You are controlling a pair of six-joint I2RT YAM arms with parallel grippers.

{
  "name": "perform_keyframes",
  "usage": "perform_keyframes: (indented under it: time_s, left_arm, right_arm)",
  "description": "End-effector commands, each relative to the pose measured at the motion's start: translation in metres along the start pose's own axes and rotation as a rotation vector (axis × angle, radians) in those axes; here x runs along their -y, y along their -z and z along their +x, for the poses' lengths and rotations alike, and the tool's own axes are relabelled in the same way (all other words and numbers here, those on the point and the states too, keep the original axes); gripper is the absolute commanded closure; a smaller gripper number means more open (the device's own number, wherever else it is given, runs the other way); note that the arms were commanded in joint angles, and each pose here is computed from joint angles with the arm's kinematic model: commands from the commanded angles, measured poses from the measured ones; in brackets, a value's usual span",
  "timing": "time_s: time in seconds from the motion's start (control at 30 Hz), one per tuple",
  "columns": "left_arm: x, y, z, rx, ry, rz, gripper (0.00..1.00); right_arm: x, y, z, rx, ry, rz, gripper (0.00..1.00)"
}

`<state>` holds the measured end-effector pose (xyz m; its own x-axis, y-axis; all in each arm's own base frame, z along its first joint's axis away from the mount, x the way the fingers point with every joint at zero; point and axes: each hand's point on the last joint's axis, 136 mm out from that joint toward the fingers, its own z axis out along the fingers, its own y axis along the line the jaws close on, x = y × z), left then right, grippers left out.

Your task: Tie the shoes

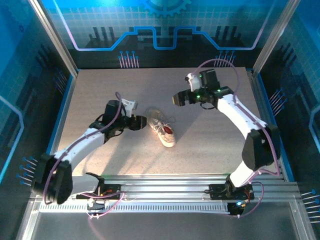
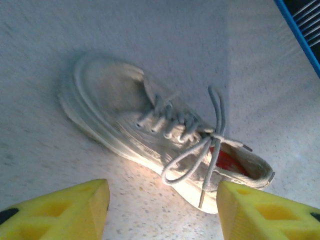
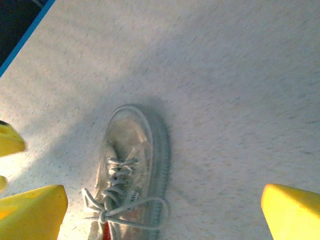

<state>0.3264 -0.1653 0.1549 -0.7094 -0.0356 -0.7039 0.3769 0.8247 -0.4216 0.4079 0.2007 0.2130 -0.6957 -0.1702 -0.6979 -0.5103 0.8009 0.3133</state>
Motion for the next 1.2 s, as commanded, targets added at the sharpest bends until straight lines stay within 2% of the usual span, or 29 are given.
perform_keyframes:
  time_s: [0.0,0.07,0.1,0.27,0.37,0.47,0.57,0.63,0.77,0.87,0.93,1.17]
  left_arm:
    - [-0.025,0.032,-0.015,0.062,-0.118,-0.179,0.29]
    - [-0.042,0.049,-0.024,0.122,-0.142,-0.279,0.06]
    - [-0.048,0.056,-0.029,0.151,-0.147,-0.313,0.01]
    - [-0.105,0.081,-0.036,0.282,-0.083,-0.531,0.01]
    - [-0.128,0.071,-0.023,0.29,-0.099,-0.548,0.01]
    - [-0.141,0.056,-0.011,0.274,-0.104,-0.534,0.01]
    - [-0.147,0.043,-0.01,0.336,-0.102,-0.486,0.01]
    - [-0.155,0.036,-0.01,0.385,-0.103,-0.473,0.01]
    - [-0.155,0.022,-0.025,0.446,-0.148,-0.416,0.01]
    - [-0.165,0.007,-0.018,0.43,-0.15,-0.407,0.01]
    - [-0.174,0.011,-0.014,0.463,-0.12,-0.443,0.01]
    - [-0.18,0.012,-0.015,0.446,-0.095,-0.47,0.01]
  right_arm:
    - [0.037,0.031,0.006,0.015,0.008,0.179,0.0]
    - [0.066,0.046,0.017,0.04,-0.019,0.311,0.0]
    - [0.078,0.053,0.023,0.052,-0.033,0.365,0.0]
    - [0.137,0.077,0.066,0.168,-0.023,0.618,0.0]
    - [0.154,0.076,0.094,0.262,0.037,0.684,0.0]
    - [0.156,0.073,0.108,0.391,0.098,0.69,0.0]
    - [0.161,0.071,0.113,0.487,0.102,0.688,0.0]
    - [0.163,0.064,0.113,0.458,0.071,0.652,0.0]
    - [0.168,0.047,0.112,0.491,0.052,0.589,0.0]
    - [0.168,0.039,0.117,0.525,0.078,0.573,0.0]
    - [0.173,0.039,0.119,0.499,0.057,0.598,0.0]
    - [0.174,0.034,0.117,0.467,0.063,0.618,0.0]
